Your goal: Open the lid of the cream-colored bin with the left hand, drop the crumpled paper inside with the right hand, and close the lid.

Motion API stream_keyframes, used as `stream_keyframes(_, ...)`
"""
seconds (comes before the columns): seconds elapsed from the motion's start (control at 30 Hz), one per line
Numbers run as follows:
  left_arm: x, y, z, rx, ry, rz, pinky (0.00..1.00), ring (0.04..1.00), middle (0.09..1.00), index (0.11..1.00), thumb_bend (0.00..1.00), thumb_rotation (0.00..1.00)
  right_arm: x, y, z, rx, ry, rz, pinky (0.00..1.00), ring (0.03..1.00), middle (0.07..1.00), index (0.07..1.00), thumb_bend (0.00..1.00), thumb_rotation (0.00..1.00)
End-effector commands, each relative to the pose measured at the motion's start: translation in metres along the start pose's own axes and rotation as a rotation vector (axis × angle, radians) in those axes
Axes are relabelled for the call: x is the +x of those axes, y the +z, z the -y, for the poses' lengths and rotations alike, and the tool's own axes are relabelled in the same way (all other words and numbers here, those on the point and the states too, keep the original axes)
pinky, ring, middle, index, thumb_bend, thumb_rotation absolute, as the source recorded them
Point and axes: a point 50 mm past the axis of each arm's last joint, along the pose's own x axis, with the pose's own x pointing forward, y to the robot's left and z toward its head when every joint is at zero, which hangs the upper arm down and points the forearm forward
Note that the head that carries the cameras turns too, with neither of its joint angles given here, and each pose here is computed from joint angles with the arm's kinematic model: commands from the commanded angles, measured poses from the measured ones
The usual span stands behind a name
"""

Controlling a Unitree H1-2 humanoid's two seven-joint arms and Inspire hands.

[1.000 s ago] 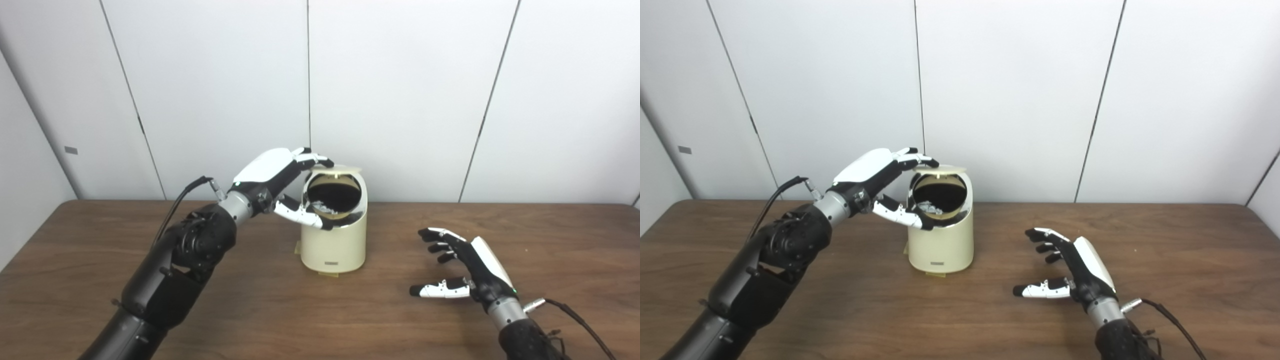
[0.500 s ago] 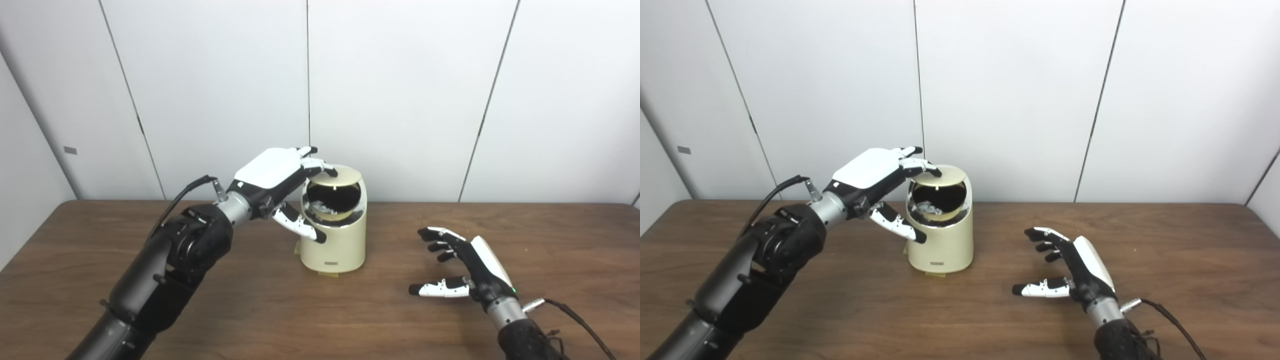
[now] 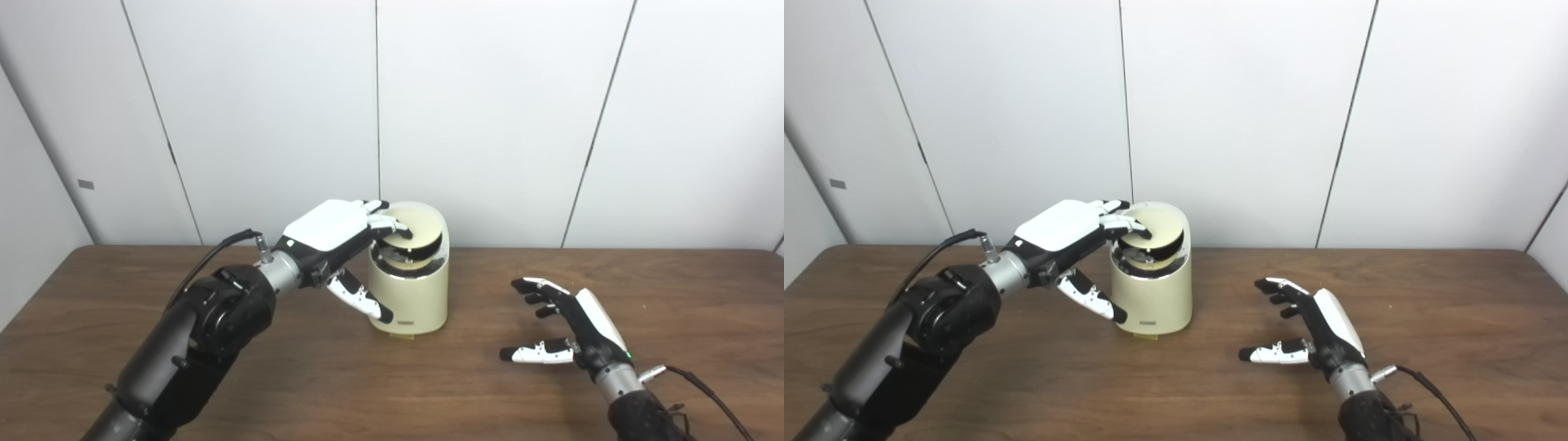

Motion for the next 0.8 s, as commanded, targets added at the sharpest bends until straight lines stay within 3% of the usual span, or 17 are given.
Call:
stream_keyframes(0.0,-0.002,0.001,-0.02,0.126,0.013,0.014,1.0,1.0,0.891,0.881,1.0,0.44,0.009,0.016,0.013,-0.007,-0.042,0.058,0.67,0.769,0.799,0.766,0.88,0.23)
stream_keyframes(0.27,0.01,0.006,0.0,0.3,-0.141,-0.037,1.0,1.0,0.876,0.858,1.0,0.47,0.008,0.018,0.013,-0.007,-0.041,0.062,0.66,0.761,0.794,0.763,0.89,0.27)
stream_keyframes(0.53,0.021,0.007,0.023,0.363,-0.216,-0.051,1.0,1.0,0.859,0.843,1.0,0.48,0.006,0.017,0.014,-0.004,-0.051,0.054,0.64,0.755,0.792,0.76,0.86,0.23)
stream_keyframes(0.67,0.021,0.008,0.028,0.358,-0.223,-0.037,1.0,1.0,0.858,0.838,1.0,0.51,0.005,0.017,0.015,-0.01,-0.055,0.051,0.63,0.747,0.793,0.765,0.85,0.24)
stream_keyframes(0.77,0.015,0.006,0.02,0.311,-0.162,-0.023,1.0,1.0,0.852,0.84,1.0,0.52,0.004,0.017,0.016,-0.006,-0.058,0.043,0.63,0.749,0.795,0.766,0.85,0.24)
